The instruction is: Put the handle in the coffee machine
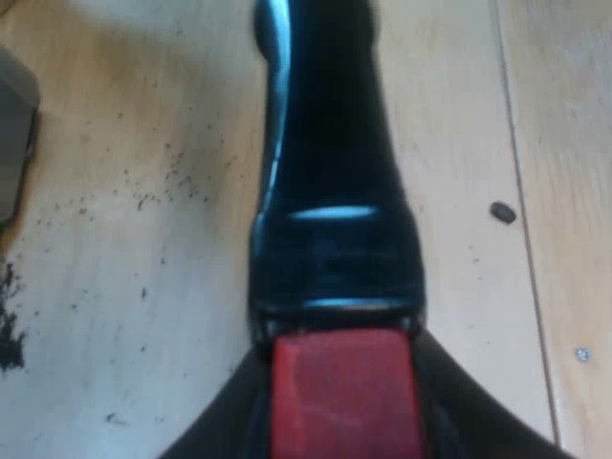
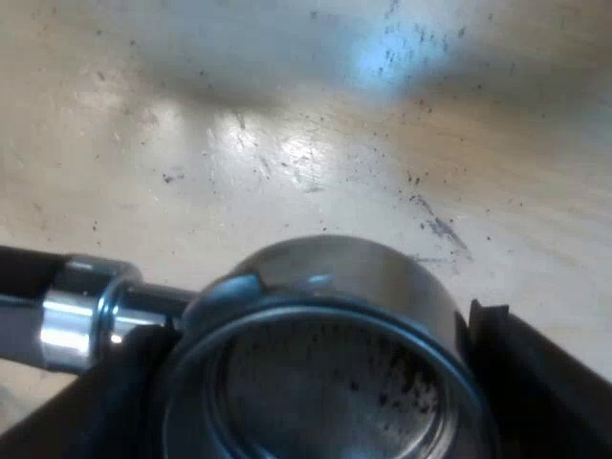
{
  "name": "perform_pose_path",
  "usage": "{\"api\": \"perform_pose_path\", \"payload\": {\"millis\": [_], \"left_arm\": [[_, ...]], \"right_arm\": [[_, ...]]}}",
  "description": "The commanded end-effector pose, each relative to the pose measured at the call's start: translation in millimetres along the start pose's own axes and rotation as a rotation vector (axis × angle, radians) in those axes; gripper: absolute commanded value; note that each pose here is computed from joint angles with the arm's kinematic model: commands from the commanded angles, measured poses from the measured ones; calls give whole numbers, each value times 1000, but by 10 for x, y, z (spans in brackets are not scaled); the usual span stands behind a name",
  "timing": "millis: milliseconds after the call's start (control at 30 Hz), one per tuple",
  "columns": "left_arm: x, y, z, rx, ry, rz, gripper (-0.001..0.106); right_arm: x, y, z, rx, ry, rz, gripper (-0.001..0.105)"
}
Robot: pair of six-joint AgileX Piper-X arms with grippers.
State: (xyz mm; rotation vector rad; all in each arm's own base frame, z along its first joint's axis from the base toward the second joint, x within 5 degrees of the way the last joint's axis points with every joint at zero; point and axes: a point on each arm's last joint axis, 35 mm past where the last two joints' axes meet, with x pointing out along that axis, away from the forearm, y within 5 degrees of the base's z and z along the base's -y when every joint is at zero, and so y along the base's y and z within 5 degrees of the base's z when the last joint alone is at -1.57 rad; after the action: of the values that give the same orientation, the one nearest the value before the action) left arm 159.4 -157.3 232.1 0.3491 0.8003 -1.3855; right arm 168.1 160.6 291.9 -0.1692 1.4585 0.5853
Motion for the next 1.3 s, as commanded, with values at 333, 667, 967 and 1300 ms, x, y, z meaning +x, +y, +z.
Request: {"api": "perform_pose_path", "payload": {"millis": [333,667,967,1300], "left_arm": [[-13,-23,13,3,-11,-15,0],[-158,72,-166,-146,42,-14,0],[-678,238,-450,-276,-4,151,0],[-1065,335,-685,-344,-88,302,0]], "right_arm": [[-81,12,19,-6,-53,-9,92],[-418,109,148,-89,-216,-140,87],[-446,624,-3,-294,-417,-338,87],[-109,1135,-128,-375,-725,-348,87]]}}
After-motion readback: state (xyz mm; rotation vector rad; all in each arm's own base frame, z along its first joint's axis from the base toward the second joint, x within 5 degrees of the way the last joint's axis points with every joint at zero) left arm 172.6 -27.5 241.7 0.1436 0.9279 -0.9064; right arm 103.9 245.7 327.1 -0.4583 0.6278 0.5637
